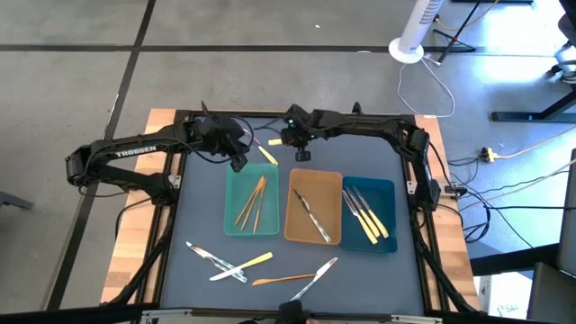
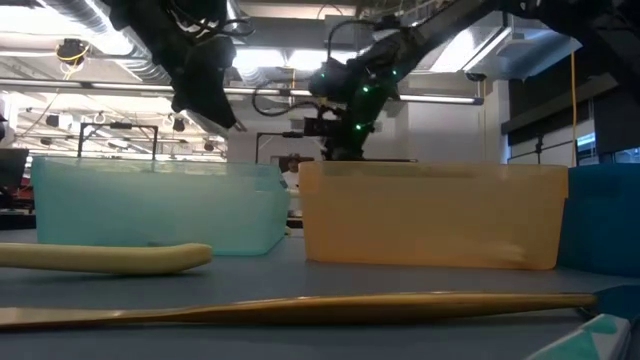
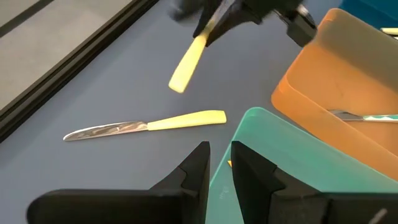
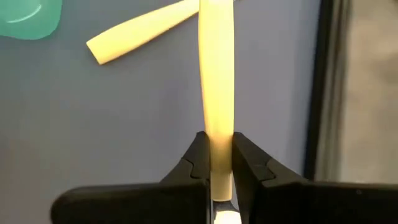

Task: Sort silverware by color (type)
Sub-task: Put the yellow knife into the blue bin

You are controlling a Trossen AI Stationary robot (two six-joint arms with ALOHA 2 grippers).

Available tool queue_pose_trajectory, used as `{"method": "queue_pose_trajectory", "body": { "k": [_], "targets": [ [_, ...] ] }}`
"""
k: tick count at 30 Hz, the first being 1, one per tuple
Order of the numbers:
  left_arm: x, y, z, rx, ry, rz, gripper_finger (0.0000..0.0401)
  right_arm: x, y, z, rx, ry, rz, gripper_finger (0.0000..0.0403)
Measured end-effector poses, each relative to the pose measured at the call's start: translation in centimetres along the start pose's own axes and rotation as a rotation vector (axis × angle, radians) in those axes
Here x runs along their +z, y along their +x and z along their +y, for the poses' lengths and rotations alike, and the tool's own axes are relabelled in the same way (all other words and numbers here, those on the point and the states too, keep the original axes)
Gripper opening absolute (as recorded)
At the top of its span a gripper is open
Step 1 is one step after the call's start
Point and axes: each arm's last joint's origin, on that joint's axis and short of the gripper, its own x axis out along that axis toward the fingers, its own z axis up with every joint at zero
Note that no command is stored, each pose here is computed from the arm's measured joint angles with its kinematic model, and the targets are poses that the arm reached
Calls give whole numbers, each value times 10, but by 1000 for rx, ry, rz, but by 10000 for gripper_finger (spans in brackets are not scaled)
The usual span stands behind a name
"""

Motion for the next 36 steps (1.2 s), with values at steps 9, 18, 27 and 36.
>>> {"method": "queue_pose_trajectory", "body": {
  "k": [9,18,27,36],
  "targets": [
    [0,0,0,5,1,-1,60,37,-10,39,-165,-242,65,21],
    [0,0,-1,-22,2,5,60,61,-18,74,-246,-397,84,21],
    [-1,0,-2,-83,1,18,60,81,-27,92,-357,-504,36,21],
    [0,0,-1,-27,-8,7,60,94,-33,109,-401,-585,4,21]
  ]
}}
